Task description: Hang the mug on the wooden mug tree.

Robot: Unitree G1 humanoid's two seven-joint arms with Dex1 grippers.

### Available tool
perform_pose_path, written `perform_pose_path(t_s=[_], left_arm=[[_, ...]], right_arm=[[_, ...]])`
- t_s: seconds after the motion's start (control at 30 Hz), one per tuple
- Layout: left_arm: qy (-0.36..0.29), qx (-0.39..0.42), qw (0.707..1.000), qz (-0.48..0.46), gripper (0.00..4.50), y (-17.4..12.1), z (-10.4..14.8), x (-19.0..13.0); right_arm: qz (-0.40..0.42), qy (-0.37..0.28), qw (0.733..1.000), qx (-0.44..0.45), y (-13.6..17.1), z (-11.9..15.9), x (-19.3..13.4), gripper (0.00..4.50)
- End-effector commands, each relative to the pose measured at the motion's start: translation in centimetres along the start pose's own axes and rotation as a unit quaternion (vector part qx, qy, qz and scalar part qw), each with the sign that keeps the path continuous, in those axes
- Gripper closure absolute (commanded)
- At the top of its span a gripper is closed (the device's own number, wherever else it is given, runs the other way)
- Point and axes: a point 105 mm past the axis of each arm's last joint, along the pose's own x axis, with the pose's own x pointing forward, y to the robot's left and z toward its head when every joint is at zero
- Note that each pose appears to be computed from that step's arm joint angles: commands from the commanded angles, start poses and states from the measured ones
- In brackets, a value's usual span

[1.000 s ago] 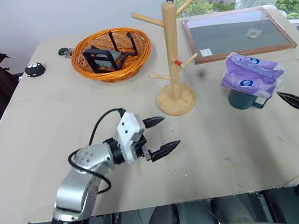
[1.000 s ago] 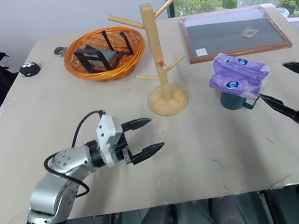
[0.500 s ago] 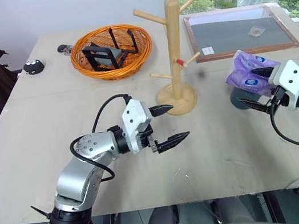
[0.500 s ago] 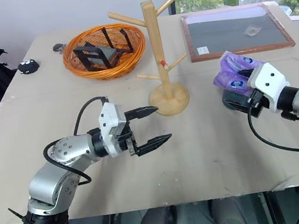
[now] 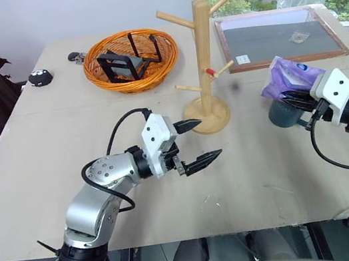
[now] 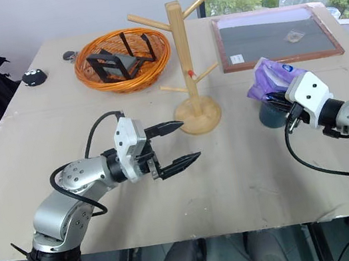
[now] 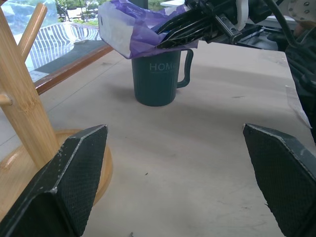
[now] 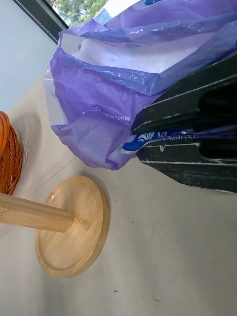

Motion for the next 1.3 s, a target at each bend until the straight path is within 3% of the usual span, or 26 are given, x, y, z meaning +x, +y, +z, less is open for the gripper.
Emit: perform_pose_path(t_s=[0.03,0.27,0.37,0.53,0.8,0.93,1.0,1.1,1.2,1.3], left_arm=[[-0.027,0.020,0.999,-0.006,0.00,-0.3,1.4,0.1],[-0.089,0.017,0.996,-0.005,0.00,0.3,3.7,1.2],[-0.103,0.021,0.994,-0.020,0.00,0.1,4.5,2.8],[-0.105,0.032,0.992,-0.066,0.00,-0.5,4.7,7.1],[-0.093,0.043,0.987,-0.125,0.00,-0.9,4.7,8.7],[-0.100,0.046,0.986,-0.127,0.00,-0.5,5.0,9.0],[-0.101,0.046,0.986,-0.125,0.00,-0.4,5.0,8.9],[-0.101,0.045,0.987,-0.118,0.00,-0.3,4.9,8.7],[-0.099,0.041,0.988,-0.113,0.00,-0.3,4.5,8.4],[-0.082,0.047,0.989,-0.111,0.00,-0.3,3.7,8.1]], right_arm=[[-0.043,-0.027,0.998,-0.028,-2.0,2.0,-0.7,4.40],[-0.096,-0.032,0.994,-0.048,-5.2,4.7,-3.4,4.40],[-0.150,0.027,0.988,-0.019,-7.4,3.8,-6.5,4.40],[-0.218,0.155,0.964,0.009,-8.7,-2.3,-11.9,4.40],[-0.250,0.248,0.933,0.079,-5.9,-10.3,-14.1,4.40],[-0.264,0.232,0.932,0.083,-5.8,-9.7,-14.4,2.70],[-0.281,0.221,0.931,0.073,-6.2,-8.8,-14.5,1.60],[-0.306,0.155,0.935,0.085,-6.5,-6.1,-13.6,0.33],[-0.318,0.052,0.931,0.171,-5.3,-3.7,-11.5,0.33],[-0.306,0.034,0.921,0.237,-1.5,-4.3,-8.4,0.33]])
